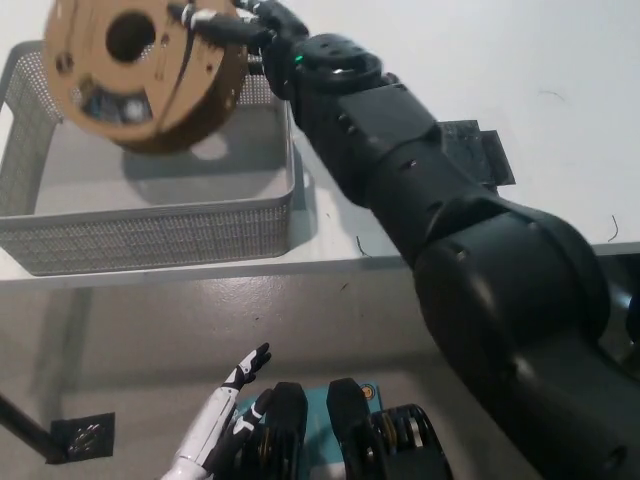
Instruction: Use the right hand to pick up a 3d printing filament and place it into a container on the left side
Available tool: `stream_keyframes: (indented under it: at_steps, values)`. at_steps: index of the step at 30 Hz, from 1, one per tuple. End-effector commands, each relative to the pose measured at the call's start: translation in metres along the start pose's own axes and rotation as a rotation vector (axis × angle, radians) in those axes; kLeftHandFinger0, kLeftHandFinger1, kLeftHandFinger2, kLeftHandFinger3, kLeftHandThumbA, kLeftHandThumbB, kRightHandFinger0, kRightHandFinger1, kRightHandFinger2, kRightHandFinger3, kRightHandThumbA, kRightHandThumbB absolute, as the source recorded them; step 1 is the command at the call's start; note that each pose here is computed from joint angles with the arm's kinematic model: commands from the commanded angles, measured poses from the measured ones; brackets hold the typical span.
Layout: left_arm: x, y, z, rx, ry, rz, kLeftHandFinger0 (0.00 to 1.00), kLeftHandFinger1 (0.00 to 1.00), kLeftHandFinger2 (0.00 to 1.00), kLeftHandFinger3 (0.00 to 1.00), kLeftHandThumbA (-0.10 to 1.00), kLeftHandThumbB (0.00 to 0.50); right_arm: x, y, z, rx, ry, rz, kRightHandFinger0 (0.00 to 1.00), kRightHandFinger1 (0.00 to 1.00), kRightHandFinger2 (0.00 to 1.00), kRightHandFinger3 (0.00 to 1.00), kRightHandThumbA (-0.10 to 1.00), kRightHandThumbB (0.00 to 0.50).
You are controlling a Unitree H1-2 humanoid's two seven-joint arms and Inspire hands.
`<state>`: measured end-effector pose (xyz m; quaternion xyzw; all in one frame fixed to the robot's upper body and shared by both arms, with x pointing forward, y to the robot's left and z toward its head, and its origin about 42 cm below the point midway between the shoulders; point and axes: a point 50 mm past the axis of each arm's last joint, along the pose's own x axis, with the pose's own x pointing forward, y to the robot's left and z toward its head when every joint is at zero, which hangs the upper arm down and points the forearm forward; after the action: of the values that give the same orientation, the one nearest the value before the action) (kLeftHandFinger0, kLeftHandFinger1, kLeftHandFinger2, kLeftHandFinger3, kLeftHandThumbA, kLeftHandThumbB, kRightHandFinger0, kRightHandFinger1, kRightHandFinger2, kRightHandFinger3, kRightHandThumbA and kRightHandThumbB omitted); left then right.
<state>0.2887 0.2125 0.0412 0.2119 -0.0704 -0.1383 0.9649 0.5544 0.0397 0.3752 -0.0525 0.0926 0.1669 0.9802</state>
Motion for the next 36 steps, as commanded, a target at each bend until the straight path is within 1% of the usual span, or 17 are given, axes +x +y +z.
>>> stream_keyframes:
  at_steps: [1, 3, 5, 8, 10, 11, 12, 16, 19, 22, 26, 27, 30, 31, 32, 34, 36]
  values:
    - [0.007, 0.008, 0.008, 0.017, -0.05, -0.017, 1.0, 1.0, 1.0, 1.0, 1.0, 0.248, -0.012, 0.021, 0.058, -0.435, -0.311, -0.114, 0.18, 0.63, 0.93, 0.57, -0.1, 0.164]
    - [0.011, 0.011, 0.011, 0.027, -0.054, -0.018, 1.0, 1.0, 1.0, 1.0, 1.0, 0.243, -0.012, 0.025, 0.056, -0.524, -0.316, -0.095, 0.25, 0.64, 0.86, 0.71, -0.1, 0.172]
    - [0.013, 0.012, 0.012, 0.029, -0.056, -0.019, 1.0, 1.0, 1.0, 1.0, 1.0, 0.244, -0.011, 0.026, 0.056, -0.587, -0.297, -0.054, 0.14, 0.51, 0.75, 0.69, -0.1, 0.161]
    - [0.015, 0.014, 0.013, 0.043, -0.059, -0.02, 1.0, 1.0, 1.0, 1.0, 1.0, 0.236, -0.011, 0.029, 0.054, -0.698, -0.214, 0.08, 0.5, 0.78, 0.98, 1.0, 0.27, 0.268]
    - [0.015, 0.014, 0.013, 0.044, -0.057, -0.02, 1.0, 1.0, 1.0, 1.0, 1.0, 0.237, -0.011, 0.03, 0.052, -0.737, -0.163, 0.153, 0.68, 0.91, 1.0, 1.0, 0.44, 0.302]
    - [0.018, 0.014, 0.014, 0.046, -0.062, -0.02, 1.0, 1.0, 1.0, 1.0, 1.0, 0.239, -0.011, 0.028, 0.054, -0.783, -0.154, 0.177, 0.9, 1.0, 1.0, 1.0, 0.57, 0.346]
    - [0.019, 0.014, 0.014, 0.044, -0.064, -0.024, 1.0, 1.0, 1.0, 1.0, 1.0, 0.236, -0.011, 0.026, 0.054, -0.82, -0.15, 0.181, 1.0, 1.0, 1.0, 1.0, 0.7, 0.399]
    - [0.021, 0.013, 0.016, 0.049, -0.074, -0.033, 1.0, 1.0, 1.0, 1.0, 1.0, 0.227, -0.012, 0.016, 0.064, -0.883, -0.154, 0.163, 1.0, 1.0, 1.0, 1.0, 0.91, 0.464]
    - [0.023, 0.013, 0.016, 0.047, -0.077, -0.037, 1.0, 1.0, 1.0, 1.0, 1.0, 0.226, -0.012, 0.006, 0.072, -0.79, -0.191, 0.135, 1.0, 1.0, 1.0, 1.0, 0.84, 0.457]
    - [0.022, 0.012, 0.016, 0.038, -0.073, -0.039, 1.0, 1.0, 1.0, 1.0, 1.0, 0.231, -0.015, -0.012, 0.089, -0.765, -0.256, 0.097, 1.0, 1.0, 1.0, 1.0, 0.97, 0.457]
    - [0.021, 0.012, 0.016, 0.042, -0.069, -0.037, 1.0, 1.0, 1.0, 1.0, 1.0, 0.222, -0.03, -0.048, 0.138, -0.773, -0.394, 0.041, 1.0, 1.0, 1.0, 1.0, 0.92, 0.339]
    - [0.021, 0.012, 0.016, 0.039, -0.069, -0.037, 1.0, 1.0, 1.0, 1.0, 1.0, 0.213, -0.034, -0.056, 0.148, -0.774, -0.429, 0.026, 1.0, 1.0, 1.0, 1.0, 1.0, 0.312]
    - [0.022, 0.012, 0.015, 0.031, -0.069, -0.03, 1.0, 1.0, 1.0, 1.0, 1.0, 0.208, -0.05, -0.093, 0.183, -0.684, -0.467, -0.017, 1.0, 1.0, 1.0, 1.0, 0.83, 0.361]
    - [0.022, 0.011, 0.015, 0.031, -0.069, -0.03, 1.0, 1.0, 1.0, 1.0, 1.0, 0.205, -0.051, -0.094, 0.184, -0.685, -0.47, -0.018, 1.0, 1.0, 1.0, 1.0, 1.0, 0.397]
    - [0.022, 0.012, 0.016, 0.03, -0.071, -0.028, 1.0, 1.0, 1.0, 1.0, 1.0, 0.199, -0.06, -0.111, 0.196, -0.683, -0.5, -0.044, 1.0, 1.0, 1.0, 1.0, 0.89, 0.365]
    - [0.021, 0.011, 0.014, 0.03, -0.071, -0.026, 1.0, 1.0, 1.0, 1.0, 1.0, 0.198, -0.077, -0.139, 0.206, -0.685, -0.57, -0.079, 1.0, 1.0, 1.0, 1.0, 0.89, 0.336]
    - [0.02, 0.011, 0.014, 0.04, -0.071, -0.029, 1.0, 1.0, 1.0, 1.0, 1.0, 0.197, -0.098, -0.162, 0.209, -0.725, -0.62, -0.114, 1.0, 1.0, 1.0, 1.0, 0.98, 0.398]
